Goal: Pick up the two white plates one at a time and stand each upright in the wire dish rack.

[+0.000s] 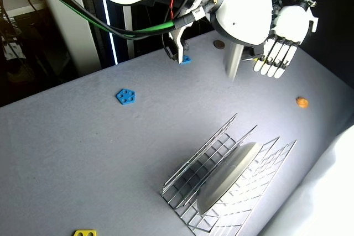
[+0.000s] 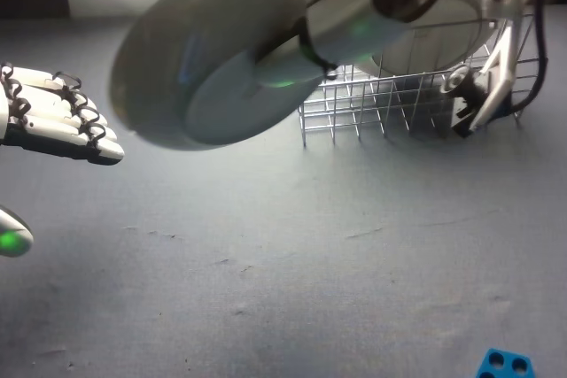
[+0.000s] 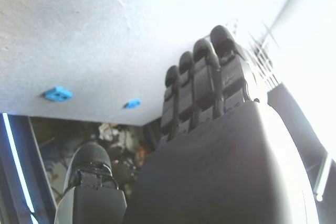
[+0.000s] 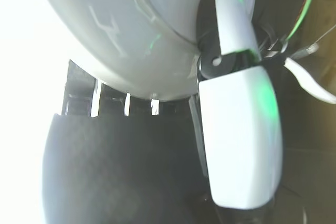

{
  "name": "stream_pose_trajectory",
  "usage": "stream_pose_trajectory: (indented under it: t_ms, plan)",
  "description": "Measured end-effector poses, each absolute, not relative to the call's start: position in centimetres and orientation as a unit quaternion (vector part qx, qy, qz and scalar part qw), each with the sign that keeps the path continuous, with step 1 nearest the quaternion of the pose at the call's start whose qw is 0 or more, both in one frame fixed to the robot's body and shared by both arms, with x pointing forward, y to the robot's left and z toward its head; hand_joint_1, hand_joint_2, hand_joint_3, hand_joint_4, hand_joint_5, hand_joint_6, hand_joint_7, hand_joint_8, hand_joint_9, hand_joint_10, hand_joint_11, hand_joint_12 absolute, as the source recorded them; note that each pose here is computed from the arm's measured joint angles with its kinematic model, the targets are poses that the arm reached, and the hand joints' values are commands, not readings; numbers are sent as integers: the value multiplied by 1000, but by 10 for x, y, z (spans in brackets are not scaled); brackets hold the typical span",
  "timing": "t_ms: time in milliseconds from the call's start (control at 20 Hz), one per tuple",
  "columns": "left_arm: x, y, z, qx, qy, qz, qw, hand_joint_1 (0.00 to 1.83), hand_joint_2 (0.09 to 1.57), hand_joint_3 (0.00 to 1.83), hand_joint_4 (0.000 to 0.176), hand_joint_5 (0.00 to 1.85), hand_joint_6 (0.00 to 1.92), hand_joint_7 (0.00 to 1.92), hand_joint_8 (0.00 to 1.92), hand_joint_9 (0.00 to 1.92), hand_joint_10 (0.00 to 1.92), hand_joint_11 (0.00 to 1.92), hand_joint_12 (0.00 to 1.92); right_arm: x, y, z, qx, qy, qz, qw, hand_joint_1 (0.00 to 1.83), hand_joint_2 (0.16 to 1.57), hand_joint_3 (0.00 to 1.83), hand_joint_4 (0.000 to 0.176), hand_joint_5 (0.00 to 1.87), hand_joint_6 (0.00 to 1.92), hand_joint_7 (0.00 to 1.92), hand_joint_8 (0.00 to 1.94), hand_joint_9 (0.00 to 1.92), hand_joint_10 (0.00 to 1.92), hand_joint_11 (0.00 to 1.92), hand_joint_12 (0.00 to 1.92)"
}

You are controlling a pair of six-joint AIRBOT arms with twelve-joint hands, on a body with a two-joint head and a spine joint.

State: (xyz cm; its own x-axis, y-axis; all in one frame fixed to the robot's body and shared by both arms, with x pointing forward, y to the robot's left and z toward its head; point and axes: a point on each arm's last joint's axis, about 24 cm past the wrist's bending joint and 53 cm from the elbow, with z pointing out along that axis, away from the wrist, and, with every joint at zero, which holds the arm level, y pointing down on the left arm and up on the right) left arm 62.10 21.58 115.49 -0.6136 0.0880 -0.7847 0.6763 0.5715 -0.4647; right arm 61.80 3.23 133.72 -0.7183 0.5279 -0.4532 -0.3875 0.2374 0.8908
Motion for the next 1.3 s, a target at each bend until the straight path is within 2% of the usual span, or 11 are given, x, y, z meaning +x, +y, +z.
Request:
stream_pose_trajectory:
  t_ms: [200,400,550,650,800,900,1050,1300]
  plan:
    - [621,215,1155,237,805,-399,370,0,1071,1,0,151,3,178,4,157,5,0,352,634,9,1328,91,690,613,374,1208,1127,0,28,960,1060,982,960,1184,166,760,1183]
    - [621,215,1155,237,805,-399,370,0,1065,0,0,171,4,195,3,176,4,0,406,660,-20,1339,131,665,617,401,1194,1153,2,24,908,1148,928,1039,1156,152,716,1199]
    - [621,214,1154,237,805,-399,369,0,1062,0,0,145,0,170,0,149,0,0,351,679,-43,1339,172,653,619,401,1192,1159,2,19,893,1182,925,1031,1156,141,723,1185]
    - [621,211,1153,239,804,-402,367,0,1064,0,0,150,0,172,3,150,2,0,357,686,-50,1332,181,657,612,402,1200,1143,0,22,925,1130,957,983,1178,142,733,1168]
    - [621,210,1153,239,804,-402,367,0,1069,1,0,176,4,185,1,158,2,0,361,696,-61,1326,201,660,608,394,1194,1155,1,19,904,1166,928,1024,1171,127,726,1166]
    - [621,210,1153,239,804,-402,367,0,1071,2,0,156,3,167,2,136,2,0,320,700,-68,1325,209,660,605,394,1198,1146,0,22,918,1138,950,995,1187,128,741,1166]
    - [622,210,1153,239,804,-402,367,0,1066,0,0,183,5,200,6,172,6,0,389,704,-73,1322,214,662,601,393,1197,1149,1,20,915,1147,937,1013,1183,123,728,1180]
    - [623,212,1153,237,805,-400,369,0,1066,0,0,160,3,178,2,152,0,0,350,715,-87,1317,227,664,590,400,1199,1145,0,23,909,1147,963,983,1191,117,760,1162]
